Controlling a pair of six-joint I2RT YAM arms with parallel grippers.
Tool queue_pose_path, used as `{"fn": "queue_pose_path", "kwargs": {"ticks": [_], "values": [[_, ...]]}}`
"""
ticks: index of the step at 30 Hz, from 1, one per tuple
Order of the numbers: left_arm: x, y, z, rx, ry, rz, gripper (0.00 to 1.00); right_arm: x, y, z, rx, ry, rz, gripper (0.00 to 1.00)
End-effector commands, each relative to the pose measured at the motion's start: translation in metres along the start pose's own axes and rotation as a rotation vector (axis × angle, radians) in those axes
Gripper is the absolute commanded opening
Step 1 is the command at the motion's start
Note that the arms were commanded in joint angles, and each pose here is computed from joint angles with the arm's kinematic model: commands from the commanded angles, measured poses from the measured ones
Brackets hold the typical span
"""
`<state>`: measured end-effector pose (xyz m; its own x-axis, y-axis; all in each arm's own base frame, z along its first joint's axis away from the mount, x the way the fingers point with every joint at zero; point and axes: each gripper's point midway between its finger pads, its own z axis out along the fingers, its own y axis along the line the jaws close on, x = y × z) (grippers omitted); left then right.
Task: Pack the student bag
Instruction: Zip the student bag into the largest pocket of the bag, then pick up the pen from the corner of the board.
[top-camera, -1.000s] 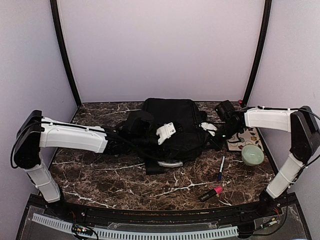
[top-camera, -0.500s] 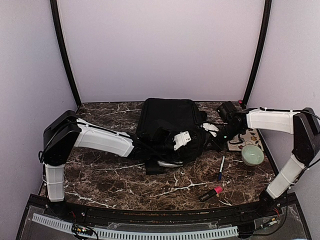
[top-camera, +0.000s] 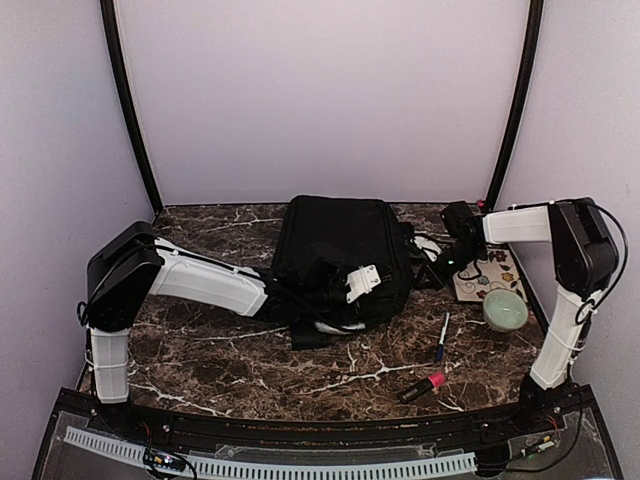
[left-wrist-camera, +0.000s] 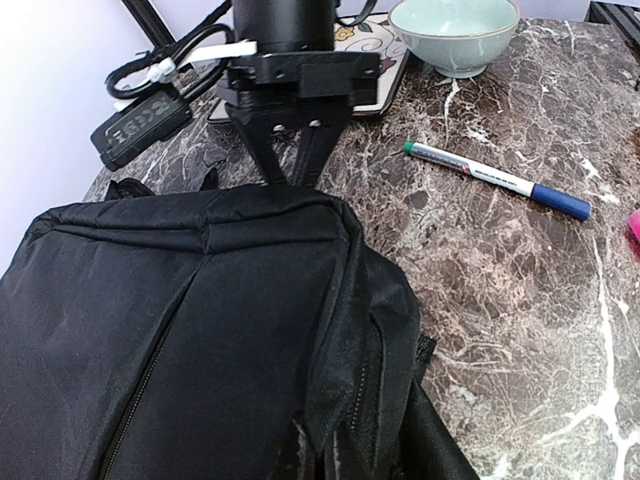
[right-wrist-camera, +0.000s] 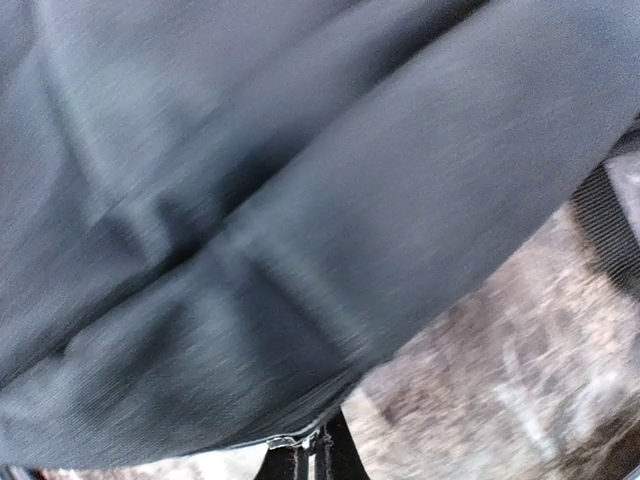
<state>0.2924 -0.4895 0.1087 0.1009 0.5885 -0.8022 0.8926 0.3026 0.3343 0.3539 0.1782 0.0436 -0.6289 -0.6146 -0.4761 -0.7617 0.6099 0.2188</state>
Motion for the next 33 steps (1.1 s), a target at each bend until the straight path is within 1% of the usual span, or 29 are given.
{"fn": "queue_pose_path", "kwargs": {"ticks": [1, 7, 8, 10, 13, 14, 15, 17, 18, 20, 21, 24, 26, 28, 30, 31, 33], "values": [[-0.020, 0.008, -0.014, -0.007, -0.062, -0.025, 0.00, -0.011, -0.040, 0.003, 0.110, -0.010, 0.061, 0.00], [-0.025, 0.004, -0.014, 0.014, -0.084, -0.050, 0.00, -0.016, -0.047, 0.010, 0.108, -0.020, 0.078, 0.00], [-0.026, 0.005, -0.013, 0.013, -0.088, -0.058, 0.00, -0.016, -0.045, 0.008, 0.106, -0.022, 0.080, 0.02], [-0.029, 0.005, -0.010, 0.017, -0.098, -0.080, 0.00, -0.015, -0.042, 0.001, 0.115, -0.023, 0.074, 0.09], [-0.033, 0.003, -0.002, 0.037, -0.109, -0.107, 0.00, -0.016, -0.033, -0.025, 0.146, -0.049, 0.039, 0.20], [-0.035, 0.002, 0.001, 0.046, -0.114, -0.115, 0.03, -0.017, -0.029, -0.036, 0.157, -0.063, 0.027, 0.25], [-0.036, 0.001, 0.002, 0.051, -0.117, -0.124, 0.11, -0.021, -0.024, -0.049, 0.165, -0.085, 0.008, 0.28], [-0.039, 0.003, 0.004, 0.049, -0.117, -0.145, 0.34, -0.015, -0.006, -0.066, 0.148, -0.099, -0.036, 0.34], [-0.041, 0.005, 0.003, 0.047, -0.113, -0.156, 0.42, -0.015, 0.005, -0.076, 0.131, -0.114, -0.075, 0.36], [-0.048, 0.011, -0.002, 0.033, -0.107, -0.160, 0.54, -0.010, 0.027, -0.091, 0.088, -0.136, -0.154, 0.38], [-0.051, 0.013, -0.008, 0.026, -0.105, -0.155, 0.58, -0.007, 0.037, -0.096, 0.071, -0.142, -0.200, 0.39], [-0.059, 0.024, -0.028, -0.013, -0.102, -0.138, 0.66, 0.009, 0.062, -0.100, 0.007, -0.124, -0.260, 0.43], [-0.062, 0.037, -0.045, -0.058, -0.089, -0.132, 0.70, 0.017, 0.079, -0.099, -0.060, -0.104, -0.269, 0.43], [-0.058, 0.055, -0.061, -0.071, -0.055, -0.195, 0.76, 0.022, 0.093, -0.099, -0.108, -0.096, -0.283, 0.45], [-0.048, 0.075, -0.074, -0.045, -0.017, -0.273, 0.76, 0.024, 0.103, -0.098, -0.115, -0.106, -0.313, 0.46], [-0.043, 0.088, -0.082, -0.060, -0.008, -0.298, 0.76, 0.024, 0.106, -0.098, -0.106, -0.115, -0.335, 0.47], [-0.025, 0.108, -0.093, -0.117, 0.030, -0.298, 0.76, 0.024, 0.114, -0.094, -0.096, -0.119, -0.378, 0.49]]}}
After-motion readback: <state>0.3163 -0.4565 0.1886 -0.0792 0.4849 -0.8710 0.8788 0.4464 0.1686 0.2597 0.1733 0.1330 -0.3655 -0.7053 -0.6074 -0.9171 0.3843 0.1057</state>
